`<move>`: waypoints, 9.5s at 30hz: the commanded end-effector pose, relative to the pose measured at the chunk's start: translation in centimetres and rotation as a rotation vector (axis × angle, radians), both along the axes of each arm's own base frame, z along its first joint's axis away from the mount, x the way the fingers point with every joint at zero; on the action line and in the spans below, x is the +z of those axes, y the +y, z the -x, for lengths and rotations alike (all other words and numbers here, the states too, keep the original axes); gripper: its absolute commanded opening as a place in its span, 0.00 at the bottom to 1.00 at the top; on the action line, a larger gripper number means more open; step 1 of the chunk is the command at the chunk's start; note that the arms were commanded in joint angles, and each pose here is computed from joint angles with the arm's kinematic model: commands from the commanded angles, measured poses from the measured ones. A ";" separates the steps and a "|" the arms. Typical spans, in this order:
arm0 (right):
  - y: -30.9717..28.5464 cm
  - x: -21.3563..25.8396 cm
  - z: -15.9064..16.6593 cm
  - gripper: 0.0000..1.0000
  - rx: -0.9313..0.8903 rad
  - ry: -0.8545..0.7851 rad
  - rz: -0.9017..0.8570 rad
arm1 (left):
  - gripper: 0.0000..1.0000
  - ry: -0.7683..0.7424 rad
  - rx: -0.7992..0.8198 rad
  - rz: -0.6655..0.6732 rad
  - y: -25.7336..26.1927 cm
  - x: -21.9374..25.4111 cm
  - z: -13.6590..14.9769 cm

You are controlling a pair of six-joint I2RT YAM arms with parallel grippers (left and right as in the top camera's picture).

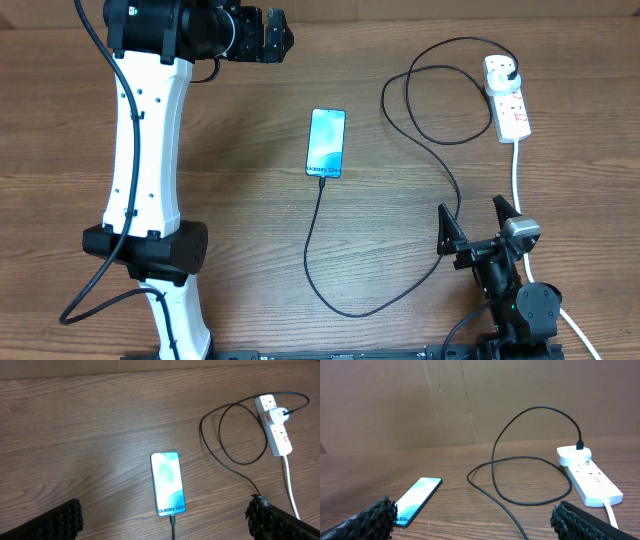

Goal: Plug charger to phone and switch on socket

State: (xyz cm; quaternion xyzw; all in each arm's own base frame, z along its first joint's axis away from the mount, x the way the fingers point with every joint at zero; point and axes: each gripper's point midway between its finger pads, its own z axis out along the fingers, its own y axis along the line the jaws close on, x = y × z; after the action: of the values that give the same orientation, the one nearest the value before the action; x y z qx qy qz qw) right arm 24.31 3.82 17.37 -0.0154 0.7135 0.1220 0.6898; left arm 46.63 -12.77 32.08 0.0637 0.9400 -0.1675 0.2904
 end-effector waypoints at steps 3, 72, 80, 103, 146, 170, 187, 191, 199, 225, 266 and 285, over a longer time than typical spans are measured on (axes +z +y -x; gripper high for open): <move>0.1 -0.2 0.0 1.00 -0.001 -0.003 0.005 | 1.00 0.001 0.003 0.000 -0.1 -0.2 -0.2; -0.2 -0.2 0.0 1.00 -0.014 -0.002 0.004 | 1.00 -0.065 0.044 -0.049 2.2 4.2 5.9; -0.2 -0.2 0.0 1.00 -0.014 -0.002 0.004 | 1.00 -0.091 0.057 -0.060 3.4 3.2 10.3; -0.2 -0.2 0.0 1.00 -0.014 -0.002 0.004 | 1.00 -0.114 0.025 0.005 4.0 1.3 20.0; -0.2 -0.2 0.0 1.00 -0.014 -0.002 0.004 | 1.00 -0.691 0.047 0.169 4.1 -4.9 21.3; -0.2 -0.2 0.0 1.00 -0.014 -0.002 0.004 | 1.00 -1.009 0.149 0.180 6.8 -6.3 22.7; -0.2 -0.2 0.0 1.00 -0.014 -0.002 0.004 | 1.00 -1.177 0.218 0.210 8.0 -5.8 23.3; -0.2 -0.2 0.0 1.00 -0.014 -0.002 0.004 | 1.00 -1.200 0.269 0.198 8.9 -5.5 23.4; -0.2 -0.2 0.0 1.00 -0.014 -0.002 0.004 | 1.00 -1.276 0.288 0.219 9.2 -5.5 24.0; -0.2 -0.2 0.0 1.00 -0.014 -0.002 0.004 | 1.00 -1.084 0.398 0.126 11.0 -10.3 22.4; -0.2 -0.2 0.0 1.00 -0.014 -0.002 0.004 | 1.00 -0.871 0.331 -0.055 11.0 -16.4 22.1; -0.2 -0.2 0.0 1.00 -0.014 -0.002 0.004 | 1.00 -0.871 0.331 -0.055 11.0 -16.4 22.1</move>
State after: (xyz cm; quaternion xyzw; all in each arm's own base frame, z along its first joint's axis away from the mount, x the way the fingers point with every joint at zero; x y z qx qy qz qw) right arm 24.35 3.63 17.32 -0.0117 0.7142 0.1162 0.6901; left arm 24.56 -1.90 15.59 -0.0216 0.7349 -0.0588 0.6752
